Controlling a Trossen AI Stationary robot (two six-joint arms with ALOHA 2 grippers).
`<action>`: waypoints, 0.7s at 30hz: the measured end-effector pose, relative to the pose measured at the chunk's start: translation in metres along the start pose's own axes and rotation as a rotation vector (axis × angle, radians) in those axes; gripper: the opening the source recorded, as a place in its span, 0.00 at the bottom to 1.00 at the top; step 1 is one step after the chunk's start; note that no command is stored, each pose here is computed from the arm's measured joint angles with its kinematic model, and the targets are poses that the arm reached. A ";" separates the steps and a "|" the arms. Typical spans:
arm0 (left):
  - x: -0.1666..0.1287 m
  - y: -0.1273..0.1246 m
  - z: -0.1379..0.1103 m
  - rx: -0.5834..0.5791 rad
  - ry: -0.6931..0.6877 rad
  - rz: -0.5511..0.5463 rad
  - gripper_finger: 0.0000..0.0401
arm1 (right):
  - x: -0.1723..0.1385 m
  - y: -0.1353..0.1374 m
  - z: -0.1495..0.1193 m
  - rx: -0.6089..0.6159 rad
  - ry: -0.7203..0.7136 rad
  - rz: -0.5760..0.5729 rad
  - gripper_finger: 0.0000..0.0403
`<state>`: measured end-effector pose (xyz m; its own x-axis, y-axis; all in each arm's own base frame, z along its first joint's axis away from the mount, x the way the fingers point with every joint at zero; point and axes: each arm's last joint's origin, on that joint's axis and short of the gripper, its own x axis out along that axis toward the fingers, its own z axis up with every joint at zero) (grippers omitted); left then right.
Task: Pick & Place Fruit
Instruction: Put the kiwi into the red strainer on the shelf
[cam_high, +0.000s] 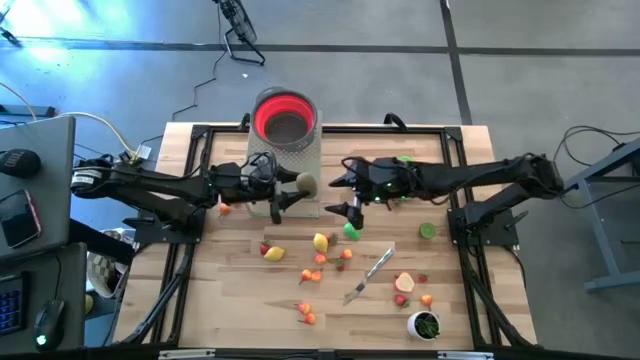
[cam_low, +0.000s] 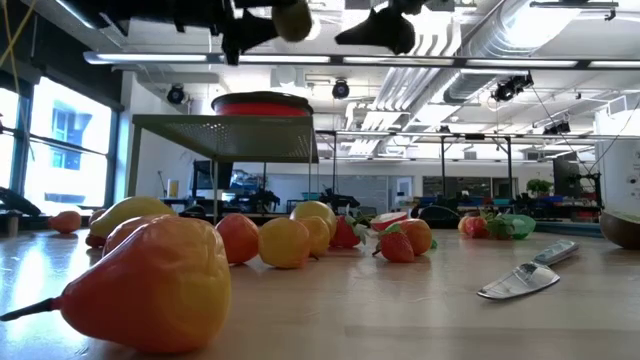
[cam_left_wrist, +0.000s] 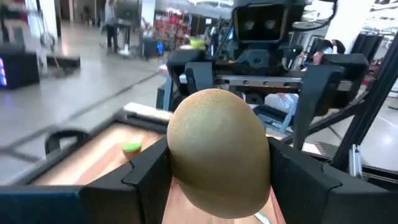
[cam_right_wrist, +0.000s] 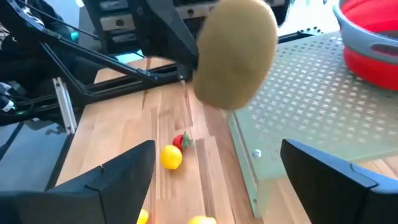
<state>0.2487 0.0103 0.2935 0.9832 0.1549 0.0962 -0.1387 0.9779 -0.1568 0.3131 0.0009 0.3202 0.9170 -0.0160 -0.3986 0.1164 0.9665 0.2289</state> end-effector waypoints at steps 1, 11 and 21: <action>0.001 -0.001 0.005 0.019 -0.017 -0.003 0.56 | -0.006 0.000 0.001 0.000 0.009 -0.004 0.84; 0.011 0.016 0.057 0.150 0.079 0.246 0.56 | -0.023 0.001 0.005 0.001 -0.004 -0.003 0.81; 0.000 0.058 0.097 0.149 0.267 0.521 0.56 | -0.022 0.001 0.005 0.000 -0.001 -0.006 0.81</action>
<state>0.2293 0.0805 0.3799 0.7743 0.5972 -0.2093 -0.6065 0.7947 0.0241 0.2946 0.0006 0.3337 0.9168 -0.0225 -0.3987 0.1222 0.9663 0.2264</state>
